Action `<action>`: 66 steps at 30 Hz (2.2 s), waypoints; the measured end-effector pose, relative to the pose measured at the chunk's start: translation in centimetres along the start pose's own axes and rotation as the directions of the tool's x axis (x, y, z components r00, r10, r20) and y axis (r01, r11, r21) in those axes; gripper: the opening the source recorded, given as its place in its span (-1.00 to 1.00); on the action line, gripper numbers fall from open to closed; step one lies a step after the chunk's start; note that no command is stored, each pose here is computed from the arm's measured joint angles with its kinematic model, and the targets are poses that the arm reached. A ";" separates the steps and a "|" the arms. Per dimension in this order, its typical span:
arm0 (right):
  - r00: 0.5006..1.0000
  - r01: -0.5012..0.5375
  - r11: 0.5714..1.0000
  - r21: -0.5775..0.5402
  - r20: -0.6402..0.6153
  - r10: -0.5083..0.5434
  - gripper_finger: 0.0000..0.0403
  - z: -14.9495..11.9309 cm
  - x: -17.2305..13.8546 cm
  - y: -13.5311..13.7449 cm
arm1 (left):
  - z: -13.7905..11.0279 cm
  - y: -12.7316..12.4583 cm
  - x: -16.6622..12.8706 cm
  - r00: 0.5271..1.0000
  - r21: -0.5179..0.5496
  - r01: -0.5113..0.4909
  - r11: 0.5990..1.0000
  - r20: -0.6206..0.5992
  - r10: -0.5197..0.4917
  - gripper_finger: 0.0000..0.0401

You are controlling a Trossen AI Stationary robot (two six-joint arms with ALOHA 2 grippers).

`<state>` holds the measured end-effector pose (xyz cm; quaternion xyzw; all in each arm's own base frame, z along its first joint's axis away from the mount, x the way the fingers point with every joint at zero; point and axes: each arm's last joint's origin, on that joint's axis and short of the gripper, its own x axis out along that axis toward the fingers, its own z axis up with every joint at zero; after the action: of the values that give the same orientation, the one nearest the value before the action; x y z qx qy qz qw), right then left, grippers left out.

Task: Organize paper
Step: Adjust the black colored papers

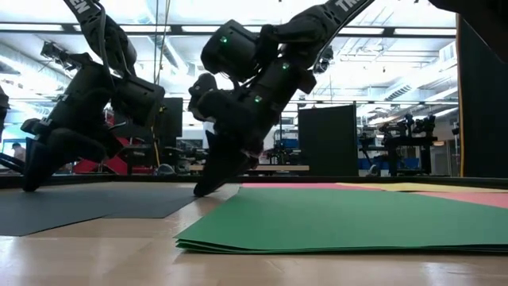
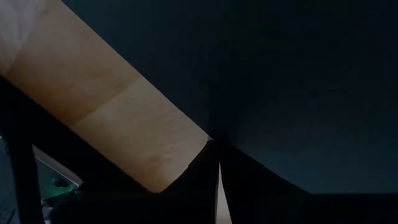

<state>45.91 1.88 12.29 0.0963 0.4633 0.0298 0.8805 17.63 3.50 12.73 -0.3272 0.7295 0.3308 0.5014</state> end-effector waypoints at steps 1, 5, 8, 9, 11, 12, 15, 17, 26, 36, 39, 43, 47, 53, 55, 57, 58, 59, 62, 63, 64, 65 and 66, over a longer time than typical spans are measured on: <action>1.000 0.001 1.000 0.005 0.006 -0.001 -1.00 0.1 0.0 -0.2 | 0.0 0.0 0.0 1.000 0.000 0.001 1.000 0.001 -0.001 -1.00; 1.000 -0.001 1.000 0.023 0.017 0.001 -1.00 0.2 0.0 -0.7 | 0.0 0.0 0.0 1.000 0.000 0.001 1.000 0.000 -0.001 -1.00; 1.000 -0.004 1.000 0.024 0.010 0.003 -1.00 0.4 -0.1 -0.7 | -0.1 0.0 0.0 1.000 0.015 -0.006 1.000 -0.005 0.006 -1.00; 1.000 -0.001 1.000 0.024 0.011 0.001 -1.00 0.4 -0.1 -0.7 | -0.1 0.1 0.0 1.000 0.021 -0.007 1.000 -0.005 0.007 -1.00; 1.000 0.013 1.000 0.025 0.017 -0.013 -1.00 0.4 -0.1 -0.8 | -0.1 0.1 -0.1 1.000 0.030 -0.006 1.000 -0.005 0.006 -1.00; 1.000 0.020 0.999 0.028 0.022 -0.021 -1.00 0.5 -0.1 -1.0 | 0.0 0.0 0.0 1.000 0.033 -0.005 0.999 -0.004 0.006 -1.00; 0.998 0.041 0.998 0.053 0.036 -0.043 -1.00 0.7 -0.2 -2.0 | 0.0 0.0 -0.1 1.000 0.037 -0.003 0.999 0.001 0.003 -1.00; 0.997 0.048 0.997 0.063 0.050 -0.051 -1.00 0.9 -0.2 -2.6 | 0.1 -0.1 -0.3 1.000 0.038 0.001 0.999 0.008 -0.002 -1.00; 0.999 -0.017 0.997 0.079 0.035 0.014 -1.00 0.9 -0.4 -2.7 | 0.3 -0.3 -0.5 1.000 0.042 0.006 0.999 0.026 -0.007 -1.00; 0.999 -0.043 0.997 0.060 0.027 0.041 -1.00 1.3 -2.2 -1.1 | -0.3 0.6 -1.2 0.992 0.027 -0.092 0.995 0.086 0.089 -1.00; 0.999 -0.036 0.997 0.062 0.013 0.035 -1.00 1.2 -2.3 -1.1 | -0.5 0.9 -1.6 0.990 0.013 -0.088 0.996 0.109 0.086 -1.00; 1.000 -0.019 0.998 0.067 -0.009 0.019 -1.00 1.0 -2.3 -1.1 | -1.2 1.4 -2.2 0.990 -0.020 -0.081 0.996 0.112 0.083 -1.00; 0.999 0.044 0.997 0.057 -0.020 -0.043 -1.00 0.8 -2.4 -1.5 | -1.6 1.7 -2.3 0.995 -0.058 -0.063 0.996 0.069 0.067 -1.00; 0.992 0.127 0.989 0.079 -0.002 -0.127 -1.00 1.2 -2.7 -3.7 | -1.3 1.2 -1.4 0.996 -0.074 -0.011 0.997 0.087 0.018 -1.00; 0.989 0.145 0.986 0.087 0.002 -0.146 -1.00 1.3 -2.9 -4.8 | -1.2 1.2 -1.0 0.997 -0.076 -0.022 0.997 0.076 0.028 -1.00; 0.987 0.156 0.983 0.099 0.005 -0.158 -1.00 1.4 -3.1 -5.8 | -1.2 1.2 -0.7 0.997 -0.076 -0.023 0.997 0.075 0.029 -1.00; 0.987 0.162 0.982 0.101 0.006 -0.163 -1.00 1.4 -3.2 -6.2 | -1.2 1.2 -0.5 0.997 -0.077 -0.030 0.997 0.068 0.035 -1.00; 0.986 0.167 0.981 0.103 0.004 -0.168 -1.00 1.4 -3.3 -6.7 | -1.2 1.2 -0.3 0.997 -0.078 -0.037 0.996 0.060 0.042 -1.00; 0.984 0.175 0.979 0.105 -0.005 -0.176 -1.00 1.4 -3.5 -7.5 | -1.2 1.3 0.2 0.998 -0.078 -0.037 0.996 0.051 0.042 -1.00; 0.985 0.171 0.980 0.106 -0.010 -0.171 -1.00 1.3 -3.5 -7.7 | -1.3 1.3 0.2 0.998 -0.078 -0.038 0.996 0.050 0.042 -1.00; 0.987 0.163 0.981 0.106 -0.016 -0.162 -1.00 1.3 -3.5 -7.7 | -1.3 1.4 0.3 0.998 -0.078 -0.040 0.996 0.048 0.044 -1.00; 0.988 0.152 0.983 0.105 -0.020 -0.151 -1.00 1.2 -3.5 -7.7 | -1.3 1.4 0.4 0.998 -0.078 -0.041 0.996 0.047 0.045 -1.00; 0.990 0.141 0.985 0.102 -0.025 -0.139 -1.00 1.2 -3.5 -7.5 | -1.3 1.4 0.4 0.998 -0.078 -0.041 0.996 0.047 0.045 -1.00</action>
<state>44.62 -6.09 14.29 0.1085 0.4774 -0.0553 0.8702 15.73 3.18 12.95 -0.3224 0.7105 0.3774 0.4988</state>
